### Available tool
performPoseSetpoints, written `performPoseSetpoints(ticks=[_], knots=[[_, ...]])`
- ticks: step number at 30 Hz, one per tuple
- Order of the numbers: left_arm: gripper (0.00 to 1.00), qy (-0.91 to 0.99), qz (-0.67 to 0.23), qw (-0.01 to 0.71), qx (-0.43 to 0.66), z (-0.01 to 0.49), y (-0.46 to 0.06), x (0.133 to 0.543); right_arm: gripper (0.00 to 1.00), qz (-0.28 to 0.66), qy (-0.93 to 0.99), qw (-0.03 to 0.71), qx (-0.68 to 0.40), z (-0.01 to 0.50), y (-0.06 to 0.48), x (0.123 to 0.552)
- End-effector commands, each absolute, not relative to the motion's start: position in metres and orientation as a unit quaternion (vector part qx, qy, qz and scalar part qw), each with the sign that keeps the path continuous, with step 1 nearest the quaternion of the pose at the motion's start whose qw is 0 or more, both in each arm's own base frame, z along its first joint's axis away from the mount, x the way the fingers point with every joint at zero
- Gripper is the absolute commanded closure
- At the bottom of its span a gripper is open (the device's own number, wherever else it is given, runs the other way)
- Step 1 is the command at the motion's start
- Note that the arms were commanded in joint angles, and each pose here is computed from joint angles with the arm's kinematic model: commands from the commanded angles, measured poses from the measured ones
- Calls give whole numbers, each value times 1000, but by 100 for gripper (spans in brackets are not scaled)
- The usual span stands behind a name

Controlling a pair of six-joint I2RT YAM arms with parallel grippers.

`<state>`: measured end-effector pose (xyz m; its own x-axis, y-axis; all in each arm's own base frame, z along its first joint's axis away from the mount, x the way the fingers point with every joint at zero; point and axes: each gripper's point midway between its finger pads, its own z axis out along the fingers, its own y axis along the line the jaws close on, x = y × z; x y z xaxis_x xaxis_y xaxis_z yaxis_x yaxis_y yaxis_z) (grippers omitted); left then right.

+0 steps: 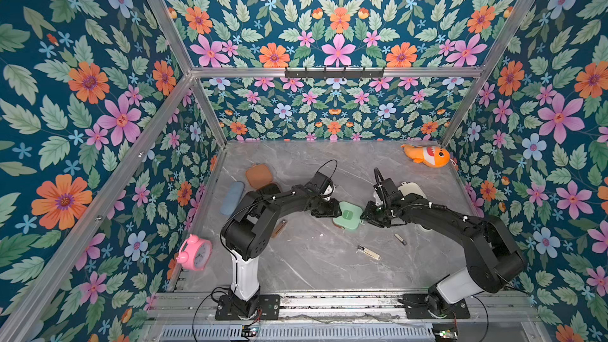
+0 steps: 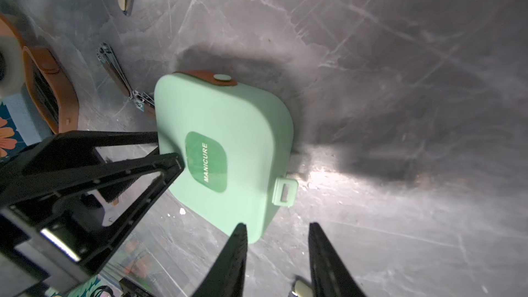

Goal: Organize nail clipper sets
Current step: Adjust the storage box at the center of the board.

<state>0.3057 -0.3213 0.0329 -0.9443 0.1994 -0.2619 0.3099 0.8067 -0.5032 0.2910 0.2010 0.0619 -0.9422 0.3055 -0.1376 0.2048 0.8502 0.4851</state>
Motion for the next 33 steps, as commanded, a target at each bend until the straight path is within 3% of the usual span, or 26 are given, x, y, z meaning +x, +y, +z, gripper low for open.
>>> performPoseSetpoints(ticks=[1,33], knots=[[48,954,-249,87,143,20,-313,300,64,241,956,102,133,64,202,290],[51,952,-258,76,147,15,-321,294,67,256,953,61,147,29,219,297]])
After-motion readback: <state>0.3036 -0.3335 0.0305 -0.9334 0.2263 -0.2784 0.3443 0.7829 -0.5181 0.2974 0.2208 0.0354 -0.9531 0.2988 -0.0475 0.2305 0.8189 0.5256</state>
